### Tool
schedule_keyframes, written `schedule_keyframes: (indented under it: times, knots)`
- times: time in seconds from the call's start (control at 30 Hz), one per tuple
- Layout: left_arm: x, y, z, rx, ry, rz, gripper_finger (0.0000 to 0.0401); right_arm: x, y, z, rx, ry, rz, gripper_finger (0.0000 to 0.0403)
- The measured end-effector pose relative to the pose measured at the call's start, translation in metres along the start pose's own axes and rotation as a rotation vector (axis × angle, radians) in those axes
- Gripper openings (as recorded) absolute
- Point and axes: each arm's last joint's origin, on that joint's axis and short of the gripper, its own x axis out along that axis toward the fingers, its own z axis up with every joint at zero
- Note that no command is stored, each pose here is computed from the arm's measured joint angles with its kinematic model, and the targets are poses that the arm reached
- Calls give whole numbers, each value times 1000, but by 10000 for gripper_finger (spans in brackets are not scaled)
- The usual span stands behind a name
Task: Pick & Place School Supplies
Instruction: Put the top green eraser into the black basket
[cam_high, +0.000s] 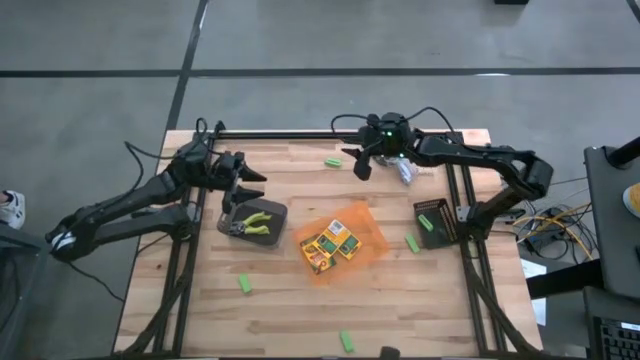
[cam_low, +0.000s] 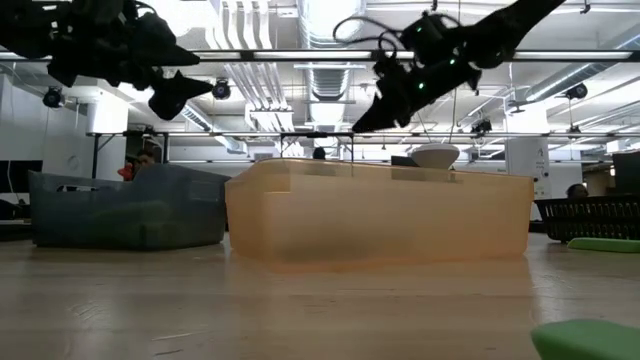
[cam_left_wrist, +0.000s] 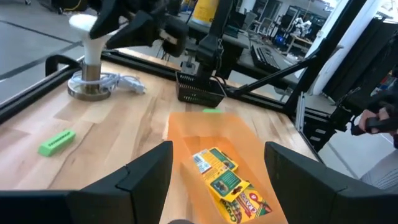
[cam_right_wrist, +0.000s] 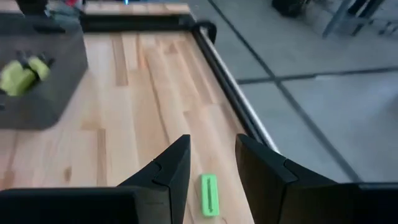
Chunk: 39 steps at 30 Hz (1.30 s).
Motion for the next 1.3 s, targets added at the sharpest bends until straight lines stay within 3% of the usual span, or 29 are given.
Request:
schedule_keyframes:
  times: [0.2, 0.5, 0.9, 1.03, 1.3]
  knots:
    - [1, 3, -10, -19, 24, 4, 259, 35, -4, -6, 38, 164, 36, 123]
    - [2, 8, -37, -76, 93, 16, 259, 76, -9, 9, 39, 337, 80, 123]
    - [1, 15, -80, -134, 184, 52, 259, 68, -17, 56, -32, 205, 57, 123]
    - [1, 17, -78, -95, 157, 133, 259, 66, -18, 62, -32, 188, 53, 123]
    - [2, 17, -71, 31, 126, 133, 259, 67, -17, 57, -26, 205, 56, 123]
